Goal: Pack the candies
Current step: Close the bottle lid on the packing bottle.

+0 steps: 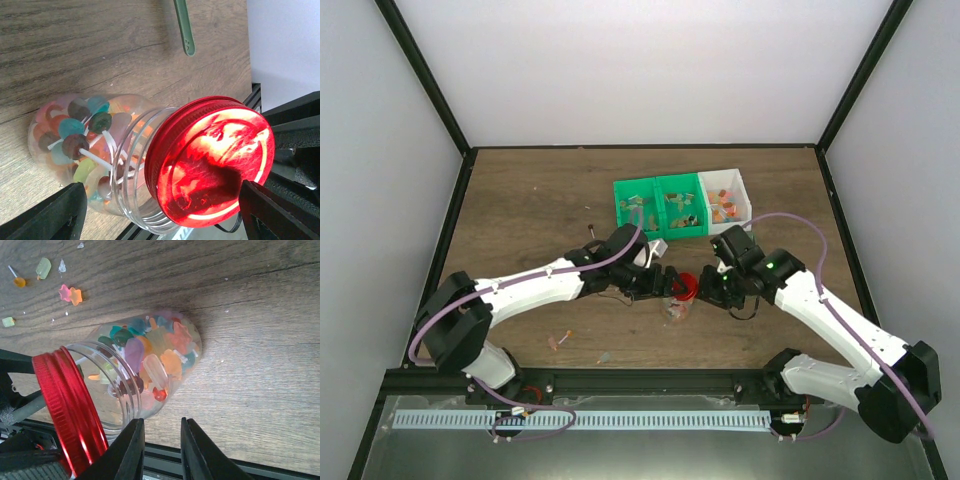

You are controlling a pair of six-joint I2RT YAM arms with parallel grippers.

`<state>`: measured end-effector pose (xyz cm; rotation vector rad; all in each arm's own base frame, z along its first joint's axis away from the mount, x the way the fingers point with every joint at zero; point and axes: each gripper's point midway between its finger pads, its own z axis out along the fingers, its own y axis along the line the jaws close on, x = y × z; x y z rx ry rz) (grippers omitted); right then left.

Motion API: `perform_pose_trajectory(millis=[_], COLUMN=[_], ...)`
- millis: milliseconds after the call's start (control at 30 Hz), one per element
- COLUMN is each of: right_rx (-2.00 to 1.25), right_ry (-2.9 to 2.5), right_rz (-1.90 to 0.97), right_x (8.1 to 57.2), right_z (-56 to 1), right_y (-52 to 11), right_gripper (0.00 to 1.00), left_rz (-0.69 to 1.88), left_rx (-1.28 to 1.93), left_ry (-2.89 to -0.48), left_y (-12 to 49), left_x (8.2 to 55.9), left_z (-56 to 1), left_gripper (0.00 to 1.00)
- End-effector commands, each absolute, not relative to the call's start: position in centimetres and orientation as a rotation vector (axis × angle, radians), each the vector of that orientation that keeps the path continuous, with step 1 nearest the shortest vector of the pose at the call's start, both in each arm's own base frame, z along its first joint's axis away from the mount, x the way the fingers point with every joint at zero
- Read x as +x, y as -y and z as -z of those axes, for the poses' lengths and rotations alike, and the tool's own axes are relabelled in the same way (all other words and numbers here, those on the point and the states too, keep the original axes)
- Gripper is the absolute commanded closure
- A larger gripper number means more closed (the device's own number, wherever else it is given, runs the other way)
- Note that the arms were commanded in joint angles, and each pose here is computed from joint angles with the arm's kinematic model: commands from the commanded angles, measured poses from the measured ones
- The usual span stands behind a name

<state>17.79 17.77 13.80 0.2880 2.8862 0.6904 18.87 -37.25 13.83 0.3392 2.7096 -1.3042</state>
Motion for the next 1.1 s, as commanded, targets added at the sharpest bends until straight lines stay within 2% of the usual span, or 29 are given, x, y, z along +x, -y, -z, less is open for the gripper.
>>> perform_pose_trajectory(millis=[0,467,800,1067], right_rx=[0.286,0.257,0.267,0.255], right_ry=[-2.879,-2.864,-2.851,-2.851], right_rz=[-0.65,-0.504,-0.497,-0.525], right_x=[17.7,19.1,19.4,19.6], right_z=[-14.1,-14.3,-14.7,-14.5], right_y=[-17.3,-16.3,-16.3,-16.8], right_gripper=[0.77,0.77,0.76,0.76], left_rz=[1.31,1.302,1.24,1.184], left_rx=[0.355,0.361,0.363,0.33], left_ry=[-2.703,-2.704,-2.735,-2.684], left_y=[38.0,38.4,37.4,36.1], left_x=[19.1,19.4,19.2,19.7], left_z=[-14.1,-14.2,-13.4,-15.1], left_gripper=[0.15,0.15,0.15,0.15])
